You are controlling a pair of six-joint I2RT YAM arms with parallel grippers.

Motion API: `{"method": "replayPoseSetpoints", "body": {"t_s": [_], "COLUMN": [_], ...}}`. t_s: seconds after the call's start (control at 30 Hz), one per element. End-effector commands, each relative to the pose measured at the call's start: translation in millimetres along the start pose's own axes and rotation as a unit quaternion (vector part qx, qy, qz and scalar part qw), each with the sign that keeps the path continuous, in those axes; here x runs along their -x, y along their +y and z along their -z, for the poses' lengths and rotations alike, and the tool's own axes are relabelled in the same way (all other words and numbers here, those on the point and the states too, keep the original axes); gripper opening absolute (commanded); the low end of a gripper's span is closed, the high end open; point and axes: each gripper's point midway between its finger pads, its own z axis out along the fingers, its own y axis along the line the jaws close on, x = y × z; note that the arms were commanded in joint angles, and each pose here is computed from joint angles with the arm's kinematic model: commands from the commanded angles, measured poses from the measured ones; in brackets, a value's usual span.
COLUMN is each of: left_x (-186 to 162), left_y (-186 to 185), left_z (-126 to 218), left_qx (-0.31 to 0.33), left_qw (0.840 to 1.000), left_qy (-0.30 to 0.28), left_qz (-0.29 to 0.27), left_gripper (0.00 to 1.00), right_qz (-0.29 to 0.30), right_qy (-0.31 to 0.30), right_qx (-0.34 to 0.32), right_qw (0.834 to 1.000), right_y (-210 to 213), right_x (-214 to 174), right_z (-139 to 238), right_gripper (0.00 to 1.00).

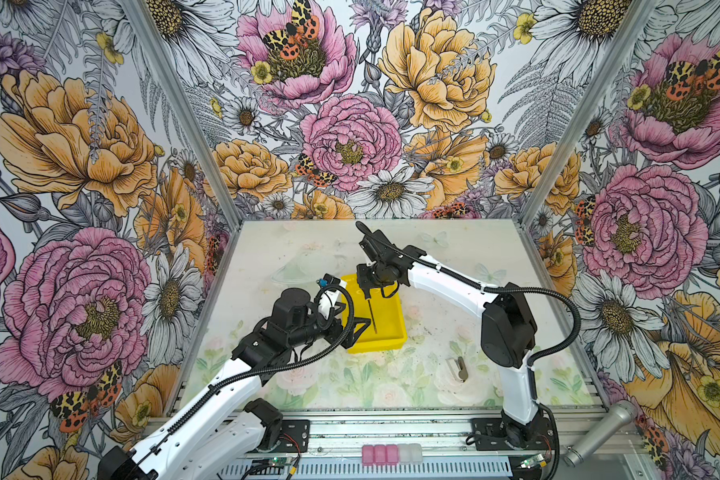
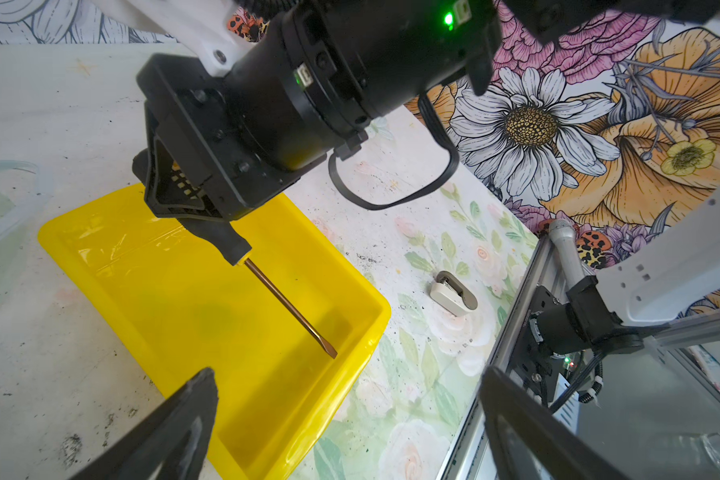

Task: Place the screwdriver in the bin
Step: 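Carry the screwdriver with the right gripper over the yellow bin, then lower the screwdriver into the yellow bin and open the right gripper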

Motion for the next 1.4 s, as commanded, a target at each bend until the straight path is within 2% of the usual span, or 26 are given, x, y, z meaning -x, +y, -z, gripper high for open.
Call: {"method": "replayPoseSetpoints", "body": {"t_s": [0.0, 0.6, 1.37], "left_x": [1, 0, -5], "left_y": [0, 1, -3], "left_z": [-1, -2, -6], "left_qx": [0.002, 0.006, 0.004], "left_qw": [1.000, 1.000, 1.000], "left_qy": [-0.008, -0.006, 0.001], "left_qz": [0.001, 0.003, 0.002], "left_gripper": [0.99, 0.99, 0.99], "right_qz": [-0.010, -0.043, -0.050], "right_qy": [-0.007, 0.015, 0.031], "right_qx": [0.010, 0.002, -0.022], "right_qw": [1.000, 0.999, 0.998], "right_y": [8, -5, -18], "right_x": [6, -8, -29], "right_z": [-10, -30, -51], "right_gripper": [0.00, 0.00, 0.00]}}
